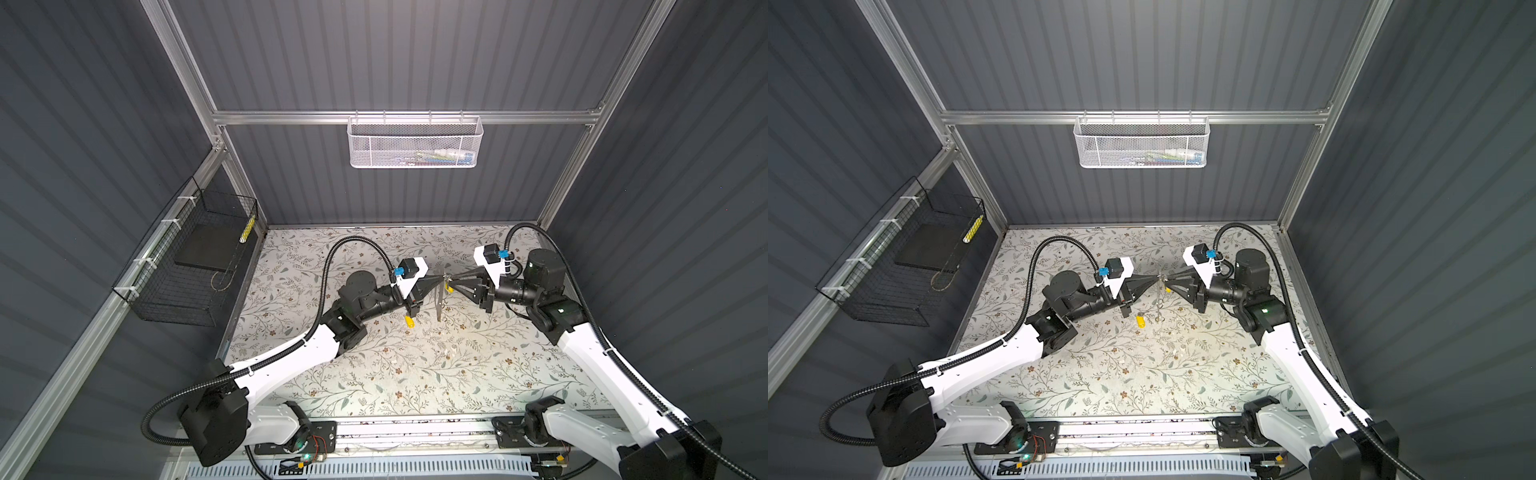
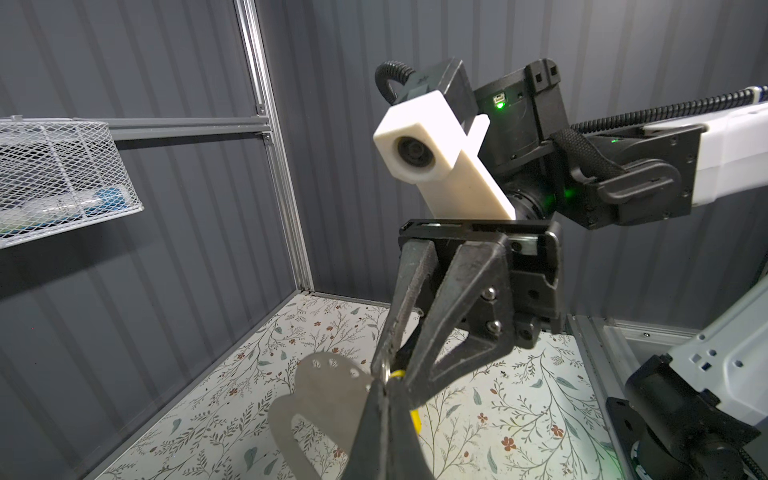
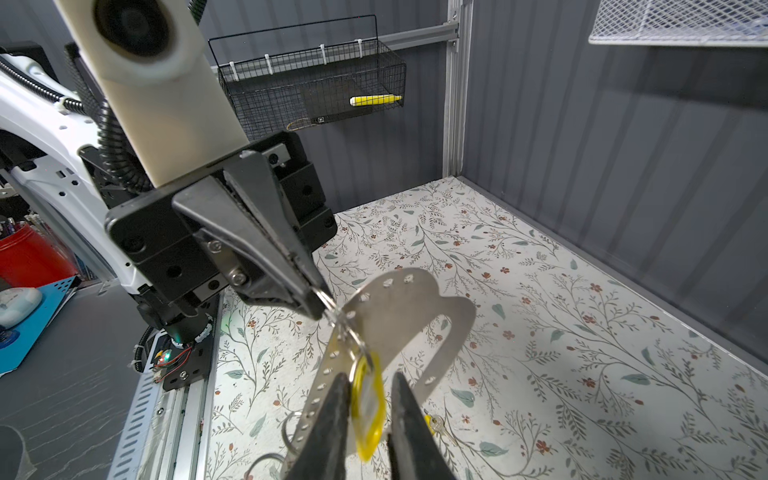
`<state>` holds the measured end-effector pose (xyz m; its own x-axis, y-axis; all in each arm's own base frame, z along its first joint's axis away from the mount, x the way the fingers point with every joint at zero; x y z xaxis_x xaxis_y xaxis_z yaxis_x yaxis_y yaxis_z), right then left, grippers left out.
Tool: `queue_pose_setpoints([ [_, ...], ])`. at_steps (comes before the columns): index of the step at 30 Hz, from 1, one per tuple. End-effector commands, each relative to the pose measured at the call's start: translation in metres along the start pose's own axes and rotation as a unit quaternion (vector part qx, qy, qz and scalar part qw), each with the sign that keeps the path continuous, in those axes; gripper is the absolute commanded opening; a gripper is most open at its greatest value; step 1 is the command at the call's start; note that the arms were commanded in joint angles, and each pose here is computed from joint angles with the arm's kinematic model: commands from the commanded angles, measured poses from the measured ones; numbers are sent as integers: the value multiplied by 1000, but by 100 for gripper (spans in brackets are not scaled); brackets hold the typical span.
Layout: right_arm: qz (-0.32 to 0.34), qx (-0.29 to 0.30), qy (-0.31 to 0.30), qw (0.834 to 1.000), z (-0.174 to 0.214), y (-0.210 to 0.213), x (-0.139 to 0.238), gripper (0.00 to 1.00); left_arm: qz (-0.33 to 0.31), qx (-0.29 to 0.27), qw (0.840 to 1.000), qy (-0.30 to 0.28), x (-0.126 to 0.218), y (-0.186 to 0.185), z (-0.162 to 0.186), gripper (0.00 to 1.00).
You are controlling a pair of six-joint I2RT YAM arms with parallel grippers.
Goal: Put the keys on the keyring
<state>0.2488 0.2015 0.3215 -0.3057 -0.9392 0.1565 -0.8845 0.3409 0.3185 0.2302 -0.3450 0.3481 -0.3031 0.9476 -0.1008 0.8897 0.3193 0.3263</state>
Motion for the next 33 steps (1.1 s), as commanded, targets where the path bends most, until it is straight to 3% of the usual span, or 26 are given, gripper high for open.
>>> queue_pose_setpoints([
  [1,-20,13,0,1000,-5,11,2,18,0,1,1000,-26,-3,7,-17,0],
  [16,-21,13,5,1000,-4,9,-2,3,14,25,998,-50,0,12,-16,0],
  [33,-42,16,24,999,-1,15,-9,0,30,44,996,-66,-1,12,-15,0],
])
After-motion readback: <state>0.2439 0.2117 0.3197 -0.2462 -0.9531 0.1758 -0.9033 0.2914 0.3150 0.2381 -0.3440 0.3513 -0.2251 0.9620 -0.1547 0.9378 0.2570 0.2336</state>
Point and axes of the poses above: each gripper's point midway between its finger pads, its own x axis back along the fingers, its own y axis along the line the jaws close on, z = x × y, the point moved 2 cm from there along x, back along the fingers, and after that the axes turned 13 degrees about -x, right-handed, at the moved point
